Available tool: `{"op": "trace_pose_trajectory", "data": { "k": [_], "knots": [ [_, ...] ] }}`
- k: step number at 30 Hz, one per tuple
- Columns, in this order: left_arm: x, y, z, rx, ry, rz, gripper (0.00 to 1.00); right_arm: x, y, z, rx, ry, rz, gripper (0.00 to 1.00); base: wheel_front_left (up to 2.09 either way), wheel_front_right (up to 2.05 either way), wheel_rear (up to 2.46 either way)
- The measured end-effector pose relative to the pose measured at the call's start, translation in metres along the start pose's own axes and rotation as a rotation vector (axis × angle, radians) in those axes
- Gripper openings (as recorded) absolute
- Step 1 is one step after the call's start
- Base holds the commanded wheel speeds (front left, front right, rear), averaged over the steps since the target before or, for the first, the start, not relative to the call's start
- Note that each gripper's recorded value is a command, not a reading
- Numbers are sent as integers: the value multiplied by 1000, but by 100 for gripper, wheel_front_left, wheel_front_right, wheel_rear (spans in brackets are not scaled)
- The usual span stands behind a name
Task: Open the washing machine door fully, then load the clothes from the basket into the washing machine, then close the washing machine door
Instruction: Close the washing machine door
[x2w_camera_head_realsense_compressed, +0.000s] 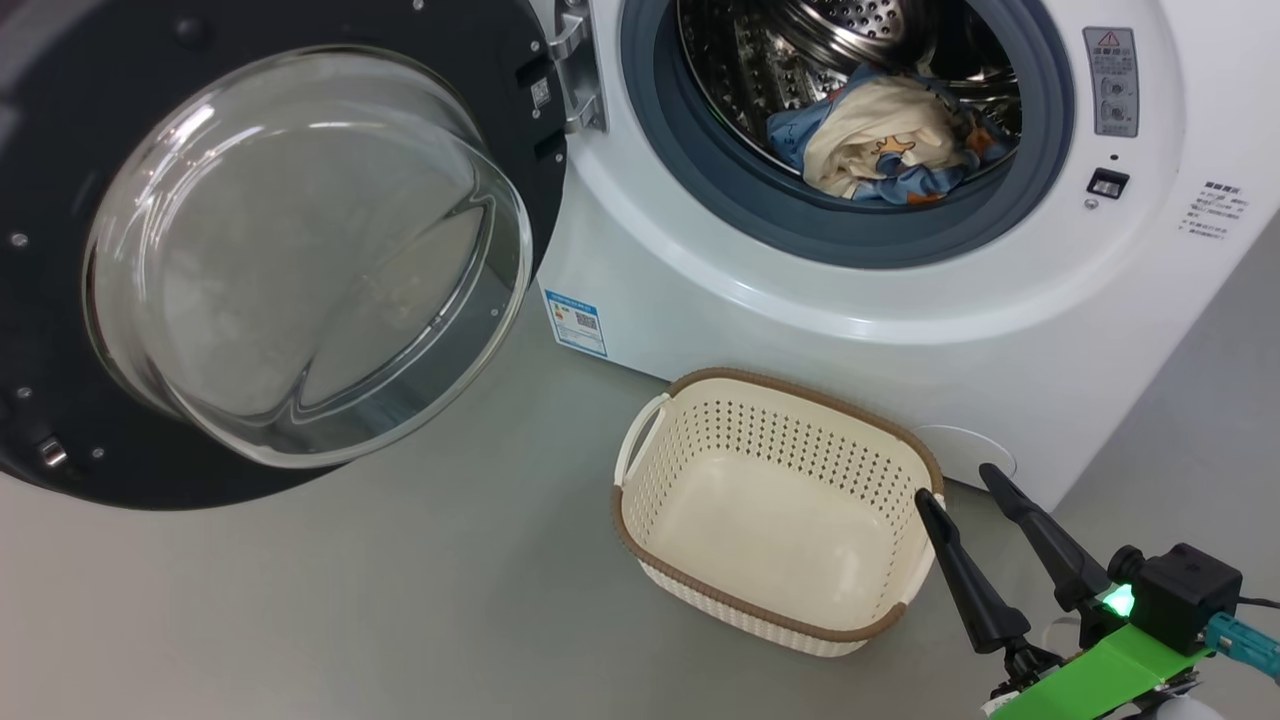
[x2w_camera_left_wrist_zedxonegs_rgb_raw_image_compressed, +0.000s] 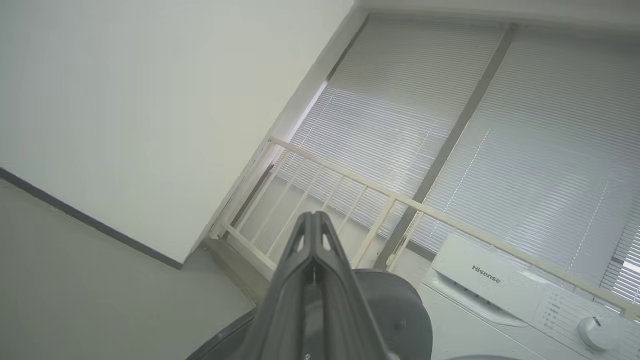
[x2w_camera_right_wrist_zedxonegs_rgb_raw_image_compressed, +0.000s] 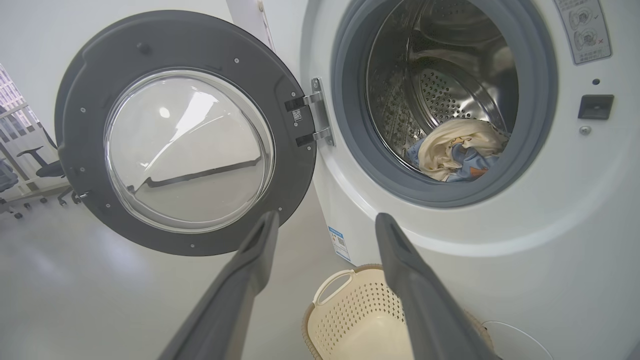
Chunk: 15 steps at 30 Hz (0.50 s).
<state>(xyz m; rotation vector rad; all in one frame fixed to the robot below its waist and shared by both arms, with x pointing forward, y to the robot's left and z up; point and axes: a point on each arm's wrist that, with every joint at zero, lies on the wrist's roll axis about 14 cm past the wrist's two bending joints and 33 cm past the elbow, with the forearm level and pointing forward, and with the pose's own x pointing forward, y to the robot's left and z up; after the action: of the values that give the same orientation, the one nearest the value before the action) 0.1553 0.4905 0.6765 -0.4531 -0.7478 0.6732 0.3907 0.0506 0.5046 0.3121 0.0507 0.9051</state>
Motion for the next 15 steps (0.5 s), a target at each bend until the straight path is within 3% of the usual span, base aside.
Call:
{"op": "trace_pose_trajectory", "data": {
  "k": [5,7,9,15],
  "knots": [
    [44,8,10,-138,11,46,0,2,-6,-5,2,12,2,100,0,0,0],
    [59,9,14,-128,13,54,0,2,-9,-7,3,17,1,100,0,0,0],
    [73,10,14,-217,13,80,0,2,-11,-9,8,22,-1,100,0,0,0],
    [95,28,-7,-214,139,176,0,2,-18,-17,17,37,-2,100,0,0,0]
  ]
}}
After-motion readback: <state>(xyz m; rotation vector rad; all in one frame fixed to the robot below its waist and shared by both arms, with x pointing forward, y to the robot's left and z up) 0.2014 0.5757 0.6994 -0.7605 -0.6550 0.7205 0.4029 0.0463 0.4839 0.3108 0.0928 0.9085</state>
